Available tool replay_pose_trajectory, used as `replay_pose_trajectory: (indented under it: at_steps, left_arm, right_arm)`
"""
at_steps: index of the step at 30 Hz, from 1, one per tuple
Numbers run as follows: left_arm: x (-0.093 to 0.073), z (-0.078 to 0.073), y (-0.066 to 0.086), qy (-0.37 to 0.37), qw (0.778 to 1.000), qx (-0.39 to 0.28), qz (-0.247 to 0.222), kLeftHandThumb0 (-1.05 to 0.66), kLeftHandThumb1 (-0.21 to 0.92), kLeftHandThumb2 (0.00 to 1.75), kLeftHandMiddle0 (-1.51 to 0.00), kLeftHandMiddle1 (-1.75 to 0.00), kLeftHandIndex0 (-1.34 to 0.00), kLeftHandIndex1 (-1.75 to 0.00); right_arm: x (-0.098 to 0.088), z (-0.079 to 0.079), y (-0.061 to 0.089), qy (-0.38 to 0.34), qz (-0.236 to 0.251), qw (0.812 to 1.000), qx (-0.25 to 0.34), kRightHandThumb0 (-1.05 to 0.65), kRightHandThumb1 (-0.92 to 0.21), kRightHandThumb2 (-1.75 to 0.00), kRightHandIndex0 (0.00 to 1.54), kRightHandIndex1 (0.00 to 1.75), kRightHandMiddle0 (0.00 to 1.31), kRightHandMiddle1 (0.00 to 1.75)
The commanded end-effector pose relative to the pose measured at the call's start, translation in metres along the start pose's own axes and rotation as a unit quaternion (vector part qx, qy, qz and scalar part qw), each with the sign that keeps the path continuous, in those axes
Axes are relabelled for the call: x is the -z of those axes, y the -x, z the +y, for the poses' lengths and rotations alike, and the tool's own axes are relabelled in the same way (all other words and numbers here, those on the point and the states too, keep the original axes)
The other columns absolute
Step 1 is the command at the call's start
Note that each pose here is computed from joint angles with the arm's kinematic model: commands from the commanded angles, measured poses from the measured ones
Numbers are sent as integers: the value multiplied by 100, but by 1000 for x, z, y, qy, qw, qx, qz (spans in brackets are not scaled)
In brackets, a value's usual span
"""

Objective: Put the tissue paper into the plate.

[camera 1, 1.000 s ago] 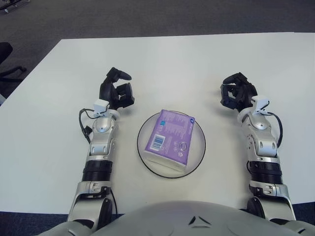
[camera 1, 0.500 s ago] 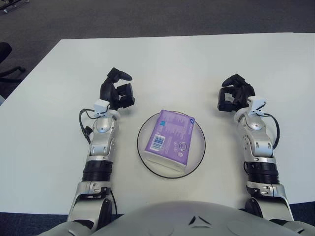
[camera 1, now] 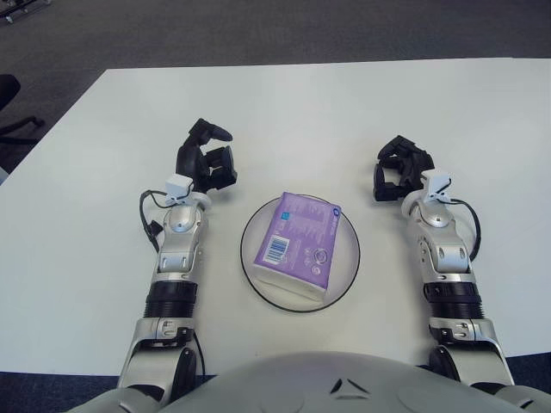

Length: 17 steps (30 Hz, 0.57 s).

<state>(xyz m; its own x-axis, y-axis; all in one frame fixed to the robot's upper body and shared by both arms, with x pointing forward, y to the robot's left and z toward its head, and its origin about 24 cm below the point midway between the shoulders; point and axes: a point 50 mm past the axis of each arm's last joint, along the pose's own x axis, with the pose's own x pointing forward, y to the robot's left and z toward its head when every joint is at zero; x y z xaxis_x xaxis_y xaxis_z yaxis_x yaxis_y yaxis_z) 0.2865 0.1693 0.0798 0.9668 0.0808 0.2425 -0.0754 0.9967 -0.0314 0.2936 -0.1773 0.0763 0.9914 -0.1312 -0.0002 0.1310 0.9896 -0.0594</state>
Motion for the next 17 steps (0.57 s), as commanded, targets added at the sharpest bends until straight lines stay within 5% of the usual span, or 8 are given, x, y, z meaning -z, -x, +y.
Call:
replay_pose_trajectory:
  at_steps: [1,13,17]
  left_arm:
    - [65,4,59,9,988,-22,152,-44,44,117,-124,-175,-52,-175]
    - [67,4,60,17,987,-18,159,-44,44,116,-122,-175,-51,-175]
    - [67,4,60,22,987,-16,161,-44,46,115,-120,-175,-50,-175]
  right_arm:
    - [49,8,24,-15,97,995,2,-1,11,-175,91,175,79,160]
    - [57,5,21,-58,144,988,8,-1,11,-175,91,175,79,161]
    - [61,3,18,-84,153,985,12,-40,-18,-147,124,175,69,172]
